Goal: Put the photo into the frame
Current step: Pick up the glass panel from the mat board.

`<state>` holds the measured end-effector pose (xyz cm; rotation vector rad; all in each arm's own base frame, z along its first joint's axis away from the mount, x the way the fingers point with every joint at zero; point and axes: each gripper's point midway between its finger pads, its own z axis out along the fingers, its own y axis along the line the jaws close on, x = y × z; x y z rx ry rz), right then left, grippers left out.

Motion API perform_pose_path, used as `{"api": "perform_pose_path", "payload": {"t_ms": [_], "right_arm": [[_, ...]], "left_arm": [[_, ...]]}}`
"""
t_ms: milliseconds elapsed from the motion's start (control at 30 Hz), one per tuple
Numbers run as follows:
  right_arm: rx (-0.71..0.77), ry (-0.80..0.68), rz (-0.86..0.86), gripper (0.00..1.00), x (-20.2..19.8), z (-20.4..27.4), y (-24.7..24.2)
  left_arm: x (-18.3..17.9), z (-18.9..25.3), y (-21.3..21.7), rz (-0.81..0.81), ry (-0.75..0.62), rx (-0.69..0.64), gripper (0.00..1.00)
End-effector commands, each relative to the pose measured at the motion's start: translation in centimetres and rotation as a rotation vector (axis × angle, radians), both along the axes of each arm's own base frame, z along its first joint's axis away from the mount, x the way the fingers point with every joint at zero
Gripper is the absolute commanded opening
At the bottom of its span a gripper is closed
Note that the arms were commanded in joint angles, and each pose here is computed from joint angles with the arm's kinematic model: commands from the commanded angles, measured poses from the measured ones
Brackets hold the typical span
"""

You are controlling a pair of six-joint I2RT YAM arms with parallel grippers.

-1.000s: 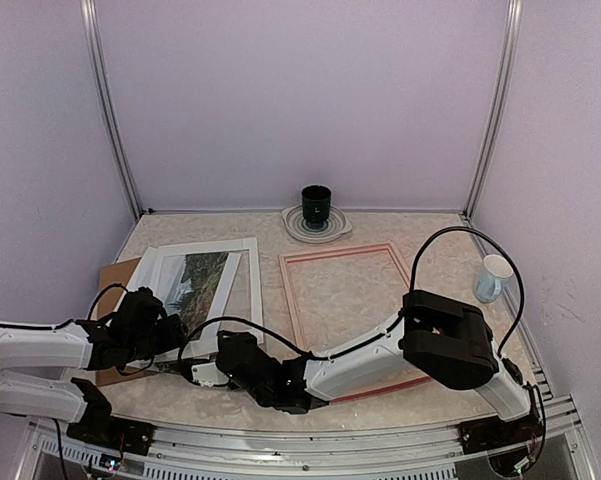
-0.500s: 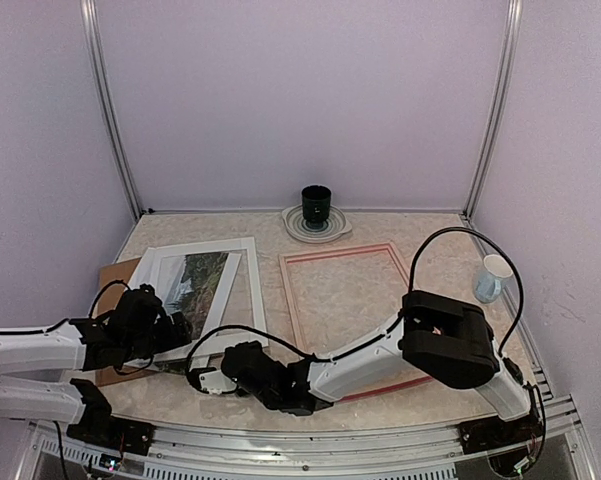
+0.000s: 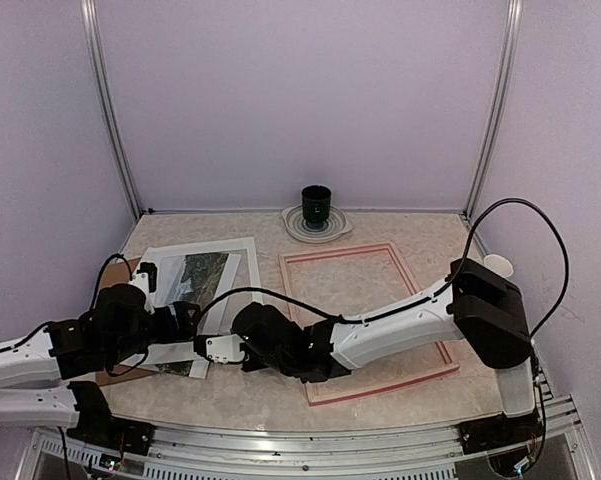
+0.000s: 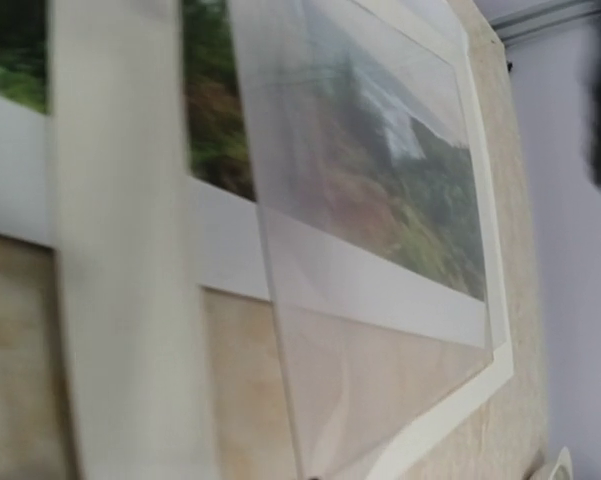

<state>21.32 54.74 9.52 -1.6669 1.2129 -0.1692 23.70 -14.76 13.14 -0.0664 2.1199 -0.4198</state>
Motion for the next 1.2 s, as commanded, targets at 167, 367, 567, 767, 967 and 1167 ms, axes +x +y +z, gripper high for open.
{"api": "perform_pose_path", "payload": {"t_ms": [167, 367, 567, 767, 967, 1167], "right_arm": [[0.016, 0.017, -0.057, 0.03, 1.2, 2.4, -2.7], [-0.031, -0.007, -0.048, 0.03, -0.3, 2.2, -3.6], [-0.090, -0.118, -0.090, 0.01, -1.2, 2.4, -5.1], [-0.165, -0.276, -0.099, 0.00, -1.2, 3.6, -6.7], [-0.220, -0.349, -0.112, 0.00, -1.2, 3.6, -8.3], [-0.240, -0.379, -0.107, 0.00, -2.5, 4.0, -9.8]], "left_arm": [[0.1, 1.0, 0.7, 0.030, -0.044, 0.029, 0.99], [0.6, 1.0, 0.1, 0.049, -0.022, 0.004, 0.99], [0.8, -0.4, -0.5, 0.048, 0.022, 0.012, 0.99], [0.5, -1.8, -1.0, 0.033, 0.044, -0.026, 0.99], [0.1, -2.5, -0.8, 0.031, 0.056, -0.032, 0.99], [-0.3, -3.0, -0.6, 0.027, 0.062, -0.041, 0.99]]}}
